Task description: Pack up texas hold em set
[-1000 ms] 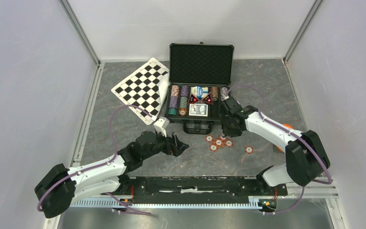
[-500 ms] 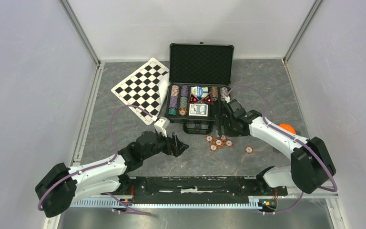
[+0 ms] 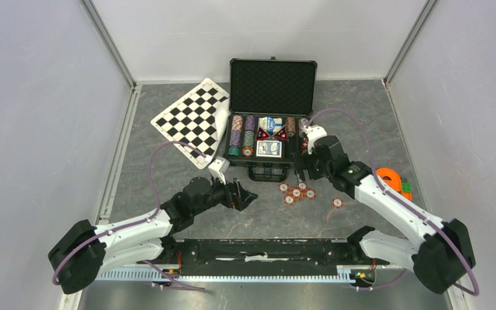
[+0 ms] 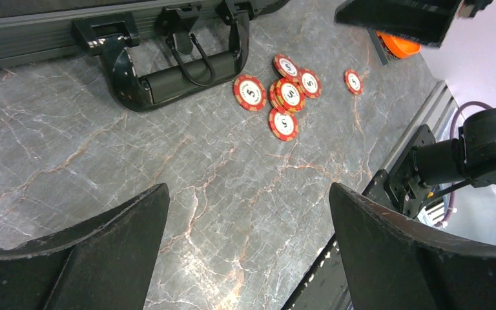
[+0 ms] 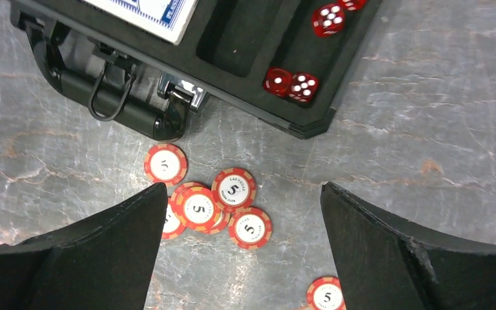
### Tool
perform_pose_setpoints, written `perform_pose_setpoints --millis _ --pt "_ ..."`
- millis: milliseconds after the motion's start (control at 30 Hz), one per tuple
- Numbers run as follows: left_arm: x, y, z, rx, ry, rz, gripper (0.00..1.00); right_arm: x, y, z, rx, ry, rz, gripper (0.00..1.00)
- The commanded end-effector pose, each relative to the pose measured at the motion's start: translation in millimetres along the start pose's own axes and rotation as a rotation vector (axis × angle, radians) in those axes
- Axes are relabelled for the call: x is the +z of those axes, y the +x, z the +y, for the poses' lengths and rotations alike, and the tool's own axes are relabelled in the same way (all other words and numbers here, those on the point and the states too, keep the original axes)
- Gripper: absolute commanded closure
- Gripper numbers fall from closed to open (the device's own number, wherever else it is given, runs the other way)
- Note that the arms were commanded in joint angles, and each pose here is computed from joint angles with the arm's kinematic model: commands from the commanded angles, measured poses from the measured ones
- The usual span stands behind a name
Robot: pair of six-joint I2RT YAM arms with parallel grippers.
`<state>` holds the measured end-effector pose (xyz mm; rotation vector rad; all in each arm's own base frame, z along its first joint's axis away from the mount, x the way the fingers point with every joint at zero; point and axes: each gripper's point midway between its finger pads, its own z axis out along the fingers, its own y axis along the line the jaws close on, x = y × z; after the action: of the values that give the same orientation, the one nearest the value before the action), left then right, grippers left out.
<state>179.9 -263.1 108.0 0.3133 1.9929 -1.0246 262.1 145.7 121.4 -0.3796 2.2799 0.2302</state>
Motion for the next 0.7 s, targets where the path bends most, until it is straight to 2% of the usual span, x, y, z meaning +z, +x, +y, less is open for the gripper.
perform_pose_setpoints --millis 0,167,433,667 --pt "3 -15 2 -0.011 0.008 -0.057 0.0 17 15 22 -0.16 -0.153 0.095 0.08" --pt "1 -21 6 -0.023 -0.004 -0.068 0.0 22 35 19 -0.156 -0.143 0.126 0.03" --pt "3 -26 -3 0.038 0.043 -0.061 0.0 28 63 39 -0.115 -0.265 0.168 0.11" --pt "0 -33 -10 0.082 0.075 -0.088 0.0 29 68 55 -0.081 -0.355 0.149 0.11"
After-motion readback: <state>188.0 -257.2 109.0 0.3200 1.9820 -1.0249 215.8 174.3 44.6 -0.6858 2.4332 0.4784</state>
